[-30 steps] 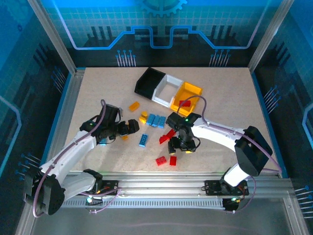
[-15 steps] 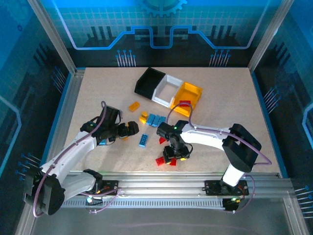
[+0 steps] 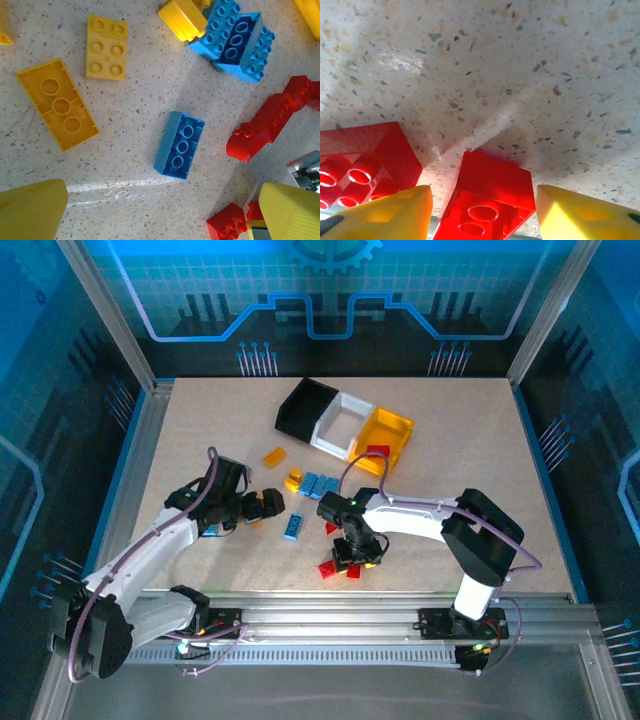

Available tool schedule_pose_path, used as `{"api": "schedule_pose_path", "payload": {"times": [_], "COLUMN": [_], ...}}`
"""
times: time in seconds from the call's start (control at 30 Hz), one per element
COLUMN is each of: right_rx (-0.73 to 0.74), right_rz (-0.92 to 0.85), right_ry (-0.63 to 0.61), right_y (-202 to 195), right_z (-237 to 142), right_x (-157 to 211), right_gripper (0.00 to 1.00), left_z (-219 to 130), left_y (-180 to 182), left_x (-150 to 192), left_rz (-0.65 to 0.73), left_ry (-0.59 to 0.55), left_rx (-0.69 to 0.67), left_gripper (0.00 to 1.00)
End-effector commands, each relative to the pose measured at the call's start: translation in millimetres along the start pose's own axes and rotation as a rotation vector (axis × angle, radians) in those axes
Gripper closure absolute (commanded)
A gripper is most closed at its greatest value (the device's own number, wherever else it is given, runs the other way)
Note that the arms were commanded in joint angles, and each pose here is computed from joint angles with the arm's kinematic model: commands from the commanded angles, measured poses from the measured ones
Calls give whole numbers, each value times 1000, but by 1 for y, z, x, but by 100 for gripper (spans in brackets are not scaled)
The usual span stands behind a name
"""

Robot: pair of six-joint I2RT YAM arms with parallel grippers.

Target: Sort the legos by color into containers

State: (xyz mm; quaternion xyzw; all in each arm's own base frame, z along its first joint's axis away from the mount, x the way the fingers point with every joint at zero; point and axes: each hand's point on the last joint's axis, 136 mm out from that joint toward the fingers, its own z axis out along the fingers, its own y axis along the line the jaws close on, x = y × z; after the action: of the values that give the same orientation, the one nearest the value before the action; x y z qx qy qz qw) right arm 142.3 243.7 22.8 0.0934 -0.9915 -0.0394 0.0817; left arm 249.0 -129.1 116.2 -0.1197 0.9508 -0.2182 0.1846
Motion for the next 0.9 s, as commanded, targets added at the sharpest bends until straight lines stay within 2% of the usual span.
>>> {"api": "schedule_pose_path", "payload": {"times": [0.0, 0.23, 0.5, 0.63, 0.87], "right_rx": [31, 43, 16, -57, -150], "right_rz": [37, 64, 104, 144, 203], "right_ry": [-4, -15, -67, -148, -308], "right_y": [-8, -21, -34, -42, -70], "right_z": [0, -10, -44, -84, -159], "right_x": [-2, -1, -14, -46, -140], "right_gripper": [47, 60, 61, 61, 62], "left_z": [1, 9, 18, 19, 15], "left_y": [-4, -6, -11, -15, -18], "left_x": [3, 2, -4, -7, -10], "left_rz": [27, 14, 2, 5, 30], "left_ry": [33, 37, 37, 41, 42], "left_rx": [10, 21, 41, 49, 45], "left_gripper": [1, 1, 1, 1, 1]}}
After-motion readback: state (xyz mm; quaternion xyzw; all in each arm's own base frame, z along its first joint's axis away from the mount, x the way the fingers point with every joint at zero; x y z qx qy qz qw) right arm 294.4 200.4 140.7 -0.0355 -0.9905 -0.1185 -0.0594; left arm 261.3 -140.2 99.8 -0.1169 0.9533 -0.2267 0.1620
